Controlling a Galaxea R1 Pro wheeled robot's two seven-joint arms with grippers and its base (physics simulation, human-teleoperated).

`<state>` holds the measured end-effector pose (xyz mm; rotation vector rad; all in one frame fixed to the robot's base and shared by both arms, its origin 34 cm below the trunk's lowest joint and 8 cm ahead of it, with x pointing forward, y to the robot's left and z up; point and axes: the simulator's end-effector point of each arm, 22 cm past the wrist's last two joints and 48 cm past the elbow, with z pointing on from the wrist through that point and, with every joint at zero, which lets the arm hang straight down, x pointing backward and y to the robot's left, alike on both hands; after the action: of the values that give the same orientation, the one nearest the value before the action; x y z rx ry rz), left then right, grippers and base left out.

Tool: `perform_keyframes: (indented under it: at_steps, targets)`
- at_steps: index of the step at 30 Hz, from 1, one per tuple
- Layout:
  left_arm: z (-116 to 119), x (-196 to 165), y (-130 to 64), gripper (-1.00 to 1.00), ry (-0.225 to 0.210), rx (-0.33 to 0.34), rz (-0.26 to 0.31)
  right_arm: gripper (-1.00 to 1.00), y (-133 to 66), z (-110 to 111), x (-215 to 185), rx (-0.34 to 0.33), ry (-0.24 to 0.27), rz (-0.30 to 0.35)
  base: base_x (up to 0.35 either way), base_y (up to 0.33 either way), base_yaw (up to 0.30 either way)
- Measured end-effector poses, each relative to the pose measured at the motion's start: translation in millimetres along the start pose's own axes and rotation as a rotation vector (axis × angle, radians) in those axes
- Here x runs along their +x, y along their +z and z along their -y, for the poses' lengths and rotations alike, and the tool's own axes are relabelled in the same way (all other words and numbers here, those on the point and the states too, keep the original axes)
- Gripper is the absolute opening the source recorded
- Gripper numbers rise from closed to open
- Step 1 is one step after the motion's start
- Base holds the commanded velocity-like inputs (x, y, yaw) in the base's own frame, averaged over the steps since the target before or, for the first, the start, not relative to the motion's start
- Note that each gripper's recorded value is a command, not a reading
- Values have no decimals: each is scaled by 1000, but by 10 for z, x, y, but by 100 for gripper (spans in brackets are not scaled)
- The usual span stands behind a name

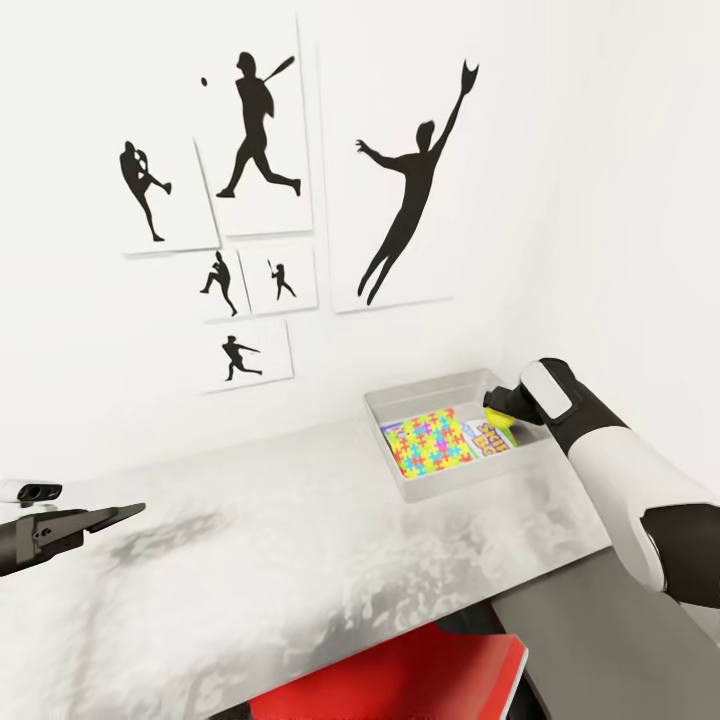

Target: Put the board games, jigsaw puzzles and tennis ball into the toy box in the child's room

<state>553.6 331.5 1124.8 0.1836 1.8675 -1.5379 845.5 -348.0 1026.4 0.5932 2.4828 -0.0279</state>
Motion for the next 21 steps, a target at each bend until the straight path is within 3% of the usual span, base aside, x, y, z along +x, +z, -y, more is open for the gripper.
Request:
perform_keyframes:
  at_steps: [8, 21]
  targets:
    - [-55, 26, 14, 100, -13, -3, -3, -100, 75, 6, 25, 6, 1, -4, 0, 0, 0]
    - [-150, 69, 31, 100, -34, -10, -9, -100, 192, 20, -65, 15, 37, 49, 0, 0, 0]
